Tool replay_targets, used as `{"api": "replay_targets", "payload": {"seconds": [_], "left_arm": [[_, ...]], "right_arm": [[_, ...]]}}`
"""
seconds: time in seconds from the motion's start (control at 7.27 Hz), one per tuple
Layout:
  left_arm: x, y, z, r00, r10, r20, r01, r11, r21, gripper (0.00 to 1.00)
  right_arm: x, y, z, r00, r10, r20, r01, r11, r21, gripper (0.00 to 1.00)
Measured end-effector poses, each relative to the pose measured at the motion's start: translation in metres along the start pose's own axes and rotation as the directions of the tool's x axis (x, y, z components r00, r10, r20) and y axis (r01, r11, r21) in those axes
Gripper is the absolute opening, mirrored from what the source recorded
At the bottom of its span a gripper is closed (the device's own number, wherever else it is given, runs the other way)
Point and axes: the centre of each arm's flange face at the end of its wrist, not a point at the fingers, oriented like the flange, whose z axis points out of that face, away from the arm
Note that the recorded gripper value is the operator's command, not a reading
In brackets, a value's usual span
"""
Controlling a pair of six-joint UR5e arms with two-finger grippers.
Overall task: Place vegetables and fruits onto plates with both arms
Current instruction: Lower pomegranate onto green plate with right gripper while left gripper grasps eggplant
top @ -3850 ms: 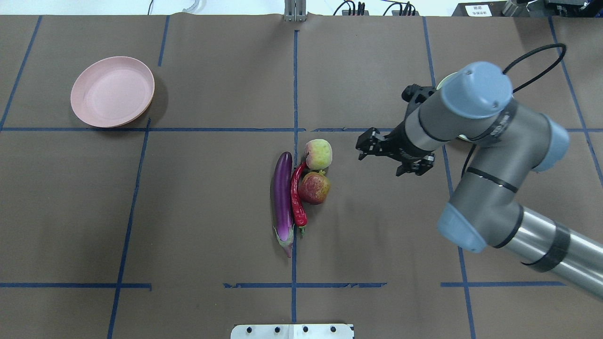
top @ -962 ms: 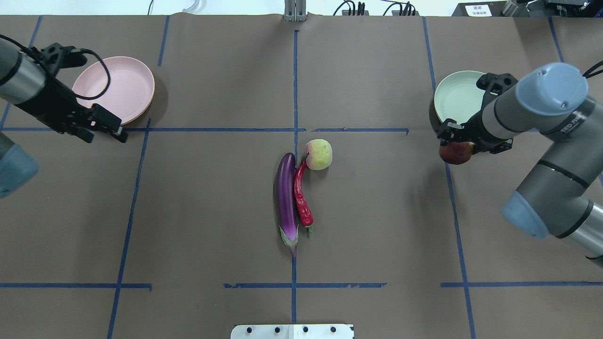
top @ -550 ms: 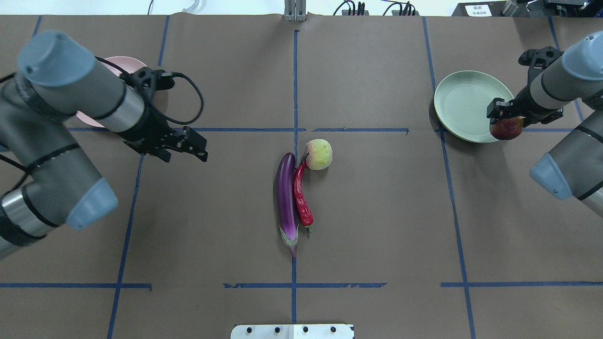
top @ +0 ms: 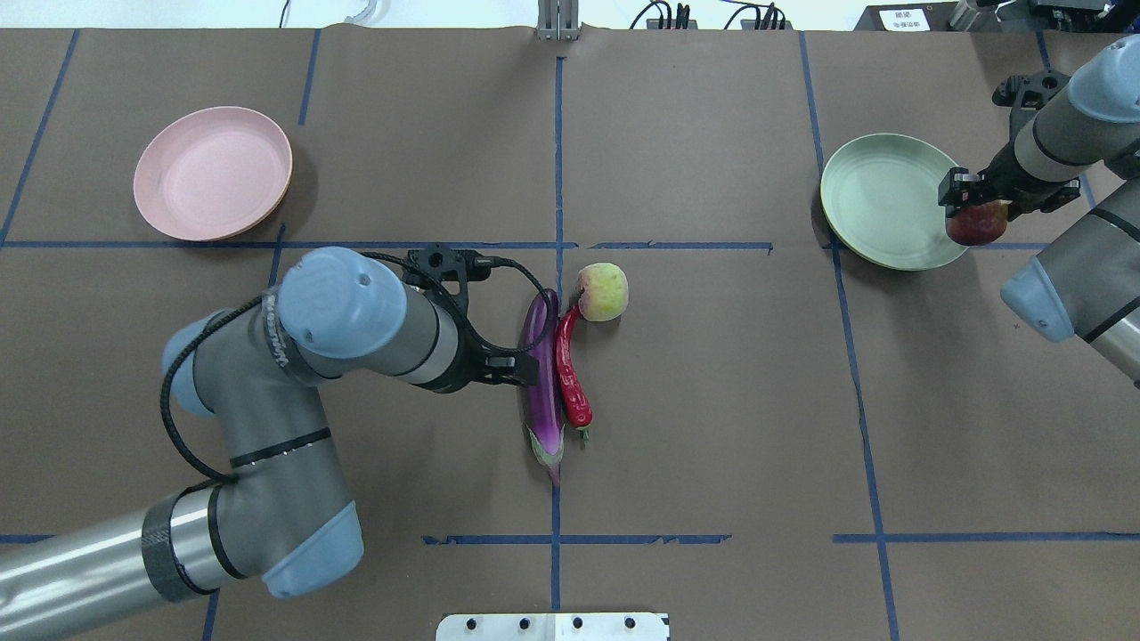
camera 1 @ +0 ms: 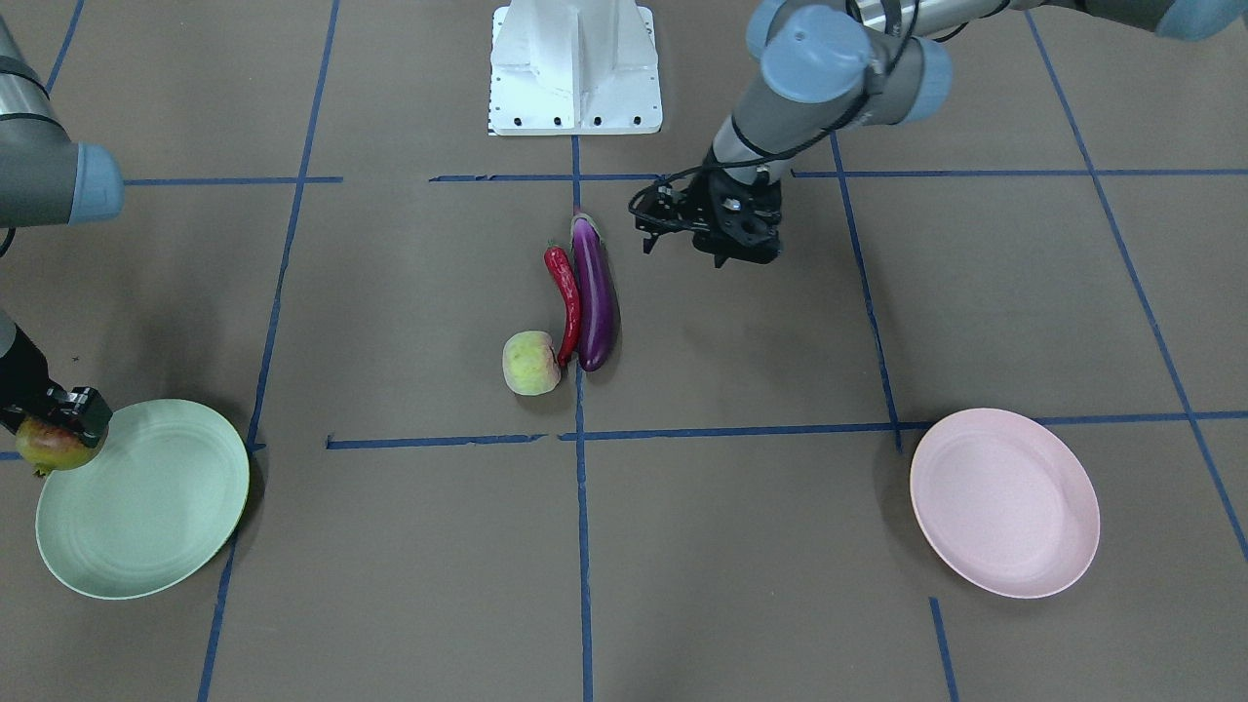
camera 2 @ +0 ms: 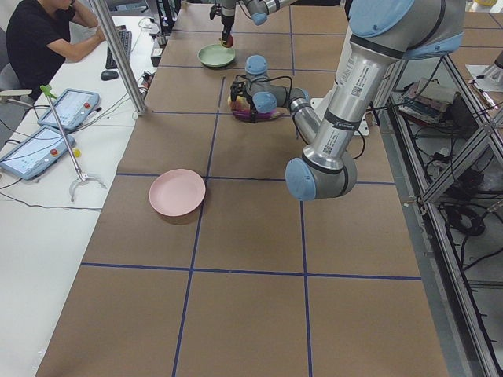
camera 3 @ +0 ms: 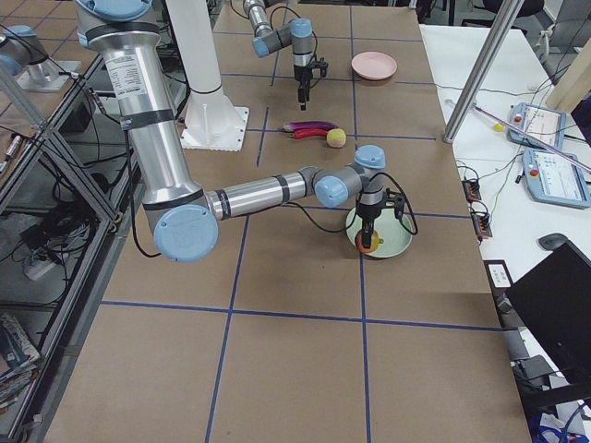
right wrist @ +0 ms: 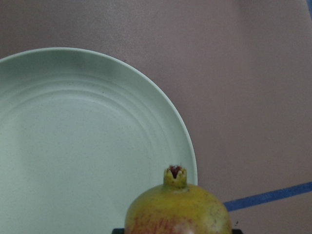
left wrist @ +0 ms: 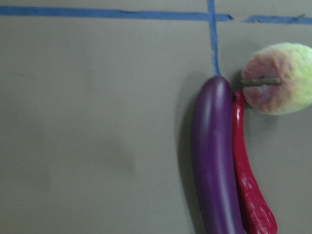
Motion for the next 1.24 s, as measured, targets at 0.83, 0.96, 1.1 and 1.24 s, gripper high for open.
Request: {"api": "replay_targets", "payload": {"seconds": [0.83, 0.96, 1.1, 1.24], "left_arm": [[0.048, 0.011, 0.058, 0.996, 0.01, 0.085, -0.007, 0.999, -0.043, 0.0], [0.046, 0.009, 0.057, 0.996, 0.006, 0.089, -0.002, 0.999, -0.04, 0.0], [0.042, 0.001, 0.053, 0.996, -0.001, 0.087, 0.004, 1.0, -0.029, 0.0], [0.034, -0.011, 0.044, 0.996, -0.013, 0.085, 0.014, 1.0, -0.012, 0.0]], "right_arm": [[-0.025, -0.007, -0.023, 0.999, -0.018, 0.047, 0.017, 1.0, 0.027, 1.0], [-0.031, -0.009, -0.027, 0.998, -0.018, 0.062, 0.016, 1.0, 0.024, 1.0], [-0.035, -0.009, -0.03, 0.997, -0.016, 0.073, 0.015, 1.0, 0.019, 1.0], [-0.037, -0.009, -0.032, 0.997, -0.016, 0.08, 0.015, 1.0, 0.018, 1.0]]}}
